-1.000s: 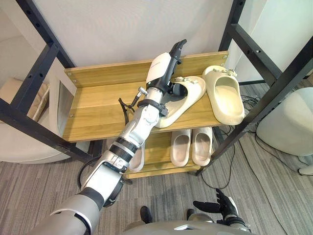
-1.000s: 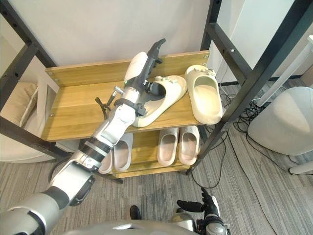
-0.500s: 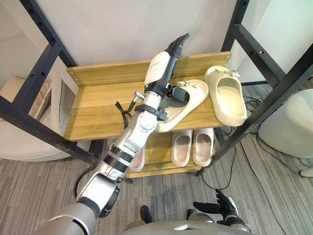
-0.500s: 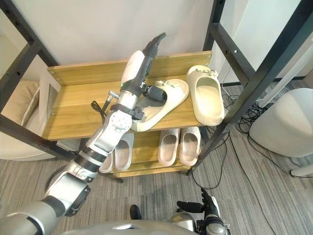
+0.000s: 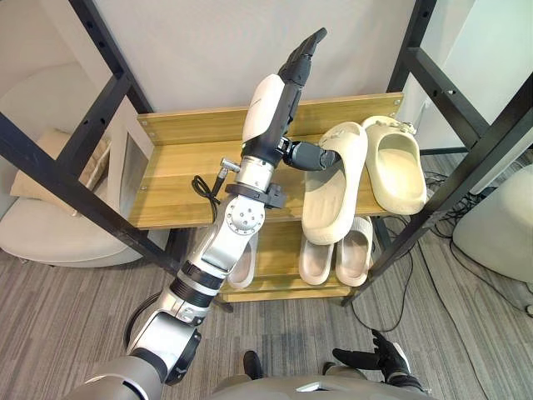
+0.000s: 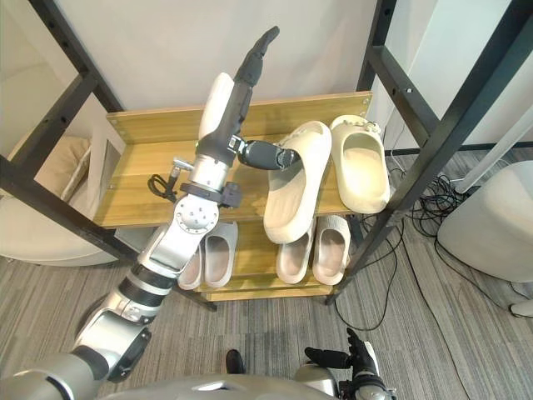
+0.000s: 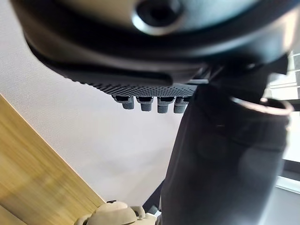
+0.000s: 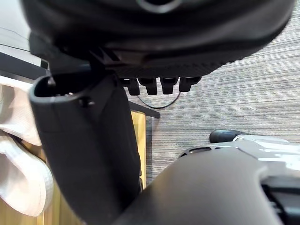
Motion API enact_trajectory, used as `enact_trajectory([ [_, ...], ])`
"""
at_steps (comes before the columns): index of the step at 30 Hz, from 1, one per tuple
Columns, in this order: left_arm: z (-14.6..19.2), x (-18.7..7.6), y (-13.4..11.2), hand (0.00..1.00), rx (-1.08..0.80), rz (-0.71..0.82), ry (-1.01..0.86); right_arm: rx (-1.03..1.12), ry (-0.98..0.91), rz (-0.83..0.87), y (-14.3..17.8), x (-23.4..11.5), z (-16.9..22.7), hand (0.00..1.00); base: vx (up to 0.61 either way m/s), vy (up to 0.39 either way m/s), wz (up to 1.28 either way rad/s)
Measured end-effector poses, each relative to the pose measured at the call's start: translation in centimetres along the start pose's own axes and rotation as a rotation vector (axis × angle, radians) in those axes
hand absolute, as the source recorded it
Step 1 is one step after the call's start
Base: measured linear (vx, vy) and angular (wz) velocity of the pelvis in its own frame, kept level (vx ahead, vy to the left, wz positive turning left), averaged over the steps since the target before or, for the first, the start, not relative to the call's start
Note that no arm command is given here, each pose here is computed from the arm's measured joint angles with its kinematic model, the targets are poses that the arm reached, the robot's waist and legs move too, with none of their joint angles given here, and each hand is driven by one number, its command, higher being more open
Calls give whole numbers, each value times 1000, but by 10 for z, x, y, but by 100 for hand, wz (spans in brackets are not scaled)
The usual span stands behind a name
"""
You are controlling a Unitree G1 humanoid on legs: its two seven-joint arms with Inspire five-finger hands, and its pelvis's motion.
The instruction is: Organize the slippers on the shoe rack
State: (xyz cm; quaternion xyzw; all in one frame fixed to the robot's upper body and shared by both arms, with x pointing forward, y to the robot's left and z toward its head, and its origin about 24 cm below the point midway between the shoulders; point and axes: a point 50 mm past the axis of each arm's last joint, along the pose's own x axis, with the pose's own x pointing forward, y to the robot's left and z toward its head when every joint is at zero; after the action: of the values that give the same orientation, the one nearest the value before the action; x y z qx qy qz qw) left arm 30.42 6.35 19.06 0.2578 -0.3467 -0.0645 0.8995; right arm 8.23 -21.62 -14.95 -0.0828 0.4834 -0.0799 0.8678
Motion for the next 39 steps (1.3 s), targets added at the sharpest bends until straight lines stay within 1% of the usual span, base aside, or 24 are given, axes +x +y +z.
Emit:
enact_trajectory([
  [10, -10, -12, -4, 100, -6, -13, 50, -16, 1, 3, 0, 0, 0, 100, -13, 2, 2],
  [13, -16, -20, -8, 100, -9, -31, 83, -37, -3, 9, 1, 1, 1, 100, 0, 0, 0],
  [21, -36, -25, -16, 100, 12, -71, 167, -35, 5, 18, 4, 0, 0, 100, 0, 0, 0],
  [25, -44, -19, -18, 100, 36, -87, 195, -30, 5, 23, 7, 0, 0, 100, 0, 0, 0],
  [39, -52, 10, -12, 100, 111, -97, 210, -18, -3, 27, 10, 1, 4, 100, 0, 0, 0],
])
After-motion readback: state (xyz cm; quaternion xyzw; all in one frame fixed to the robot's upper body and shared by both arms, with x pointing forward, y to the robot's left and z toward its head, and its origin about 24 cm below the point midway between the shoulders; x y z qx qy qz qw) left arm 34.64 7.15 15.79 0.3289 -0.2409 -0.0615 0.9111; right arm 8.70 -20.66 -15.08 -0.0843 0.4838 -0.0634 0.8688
